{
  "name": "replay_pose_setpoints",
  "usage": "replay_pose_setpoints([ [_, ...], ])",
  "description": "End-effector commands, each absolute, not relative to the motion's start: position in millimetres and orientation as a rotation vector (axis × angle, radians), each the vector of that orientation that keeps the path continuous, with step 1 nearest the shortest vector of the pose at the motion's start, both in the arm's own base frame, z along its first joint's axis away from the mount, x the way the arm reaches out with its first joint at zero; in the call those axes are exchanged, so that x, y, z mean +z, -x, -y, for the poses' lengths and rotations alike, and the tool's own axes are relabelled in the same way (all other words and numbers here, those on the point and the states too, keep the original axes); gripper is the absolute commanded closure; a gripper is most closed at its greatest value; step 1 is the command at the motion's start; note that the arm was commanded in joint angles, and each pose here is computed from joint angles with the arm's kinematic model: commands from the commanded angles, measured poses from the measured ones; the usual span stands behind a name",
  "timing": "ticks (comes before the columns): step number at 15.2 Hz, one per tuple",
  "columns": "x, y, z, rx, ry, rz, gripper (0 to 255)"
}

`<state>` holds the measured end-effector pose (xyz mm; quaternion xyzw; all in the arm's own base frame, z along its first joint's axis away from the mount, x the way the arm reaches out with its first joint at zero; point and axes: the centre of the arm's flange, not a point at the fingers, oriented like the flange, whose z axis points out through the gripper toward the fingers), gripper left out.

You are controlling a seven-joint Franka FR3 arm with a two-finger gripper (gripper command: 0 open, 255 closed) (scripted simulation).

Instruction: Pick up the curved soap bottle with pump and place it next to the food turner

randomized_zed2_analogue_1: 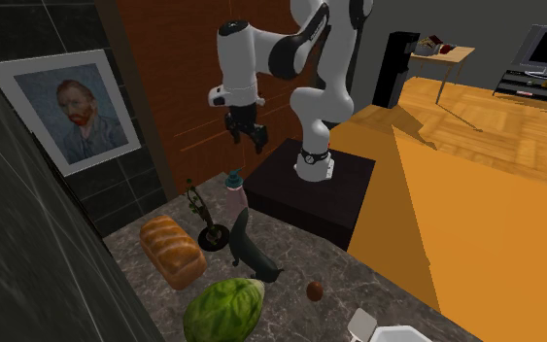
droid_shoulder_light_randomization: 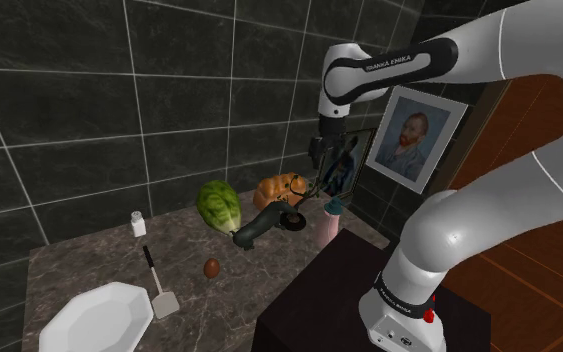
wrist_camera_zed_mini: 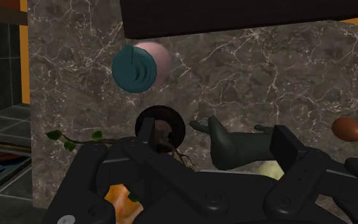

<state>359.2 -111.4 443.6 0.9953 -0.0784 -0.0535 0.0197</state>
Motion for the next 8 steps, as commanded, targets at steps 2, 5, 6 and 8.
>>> replay_pose_setpoints([
  [2, 411.0, -362.9, 135.0, -0.198, -3.095, 0.275, 0],
  [5, 376.6, -367.6, 157.6, -0.232, -3.102, 0.306, 0],
  [6, 365.1, -368.9, 165.0, -0.243, -3.104, 0.317, 0],
  [8, 341.9, -371.1, 179.8, -0.266, -3.108, 0.338, 0],
])
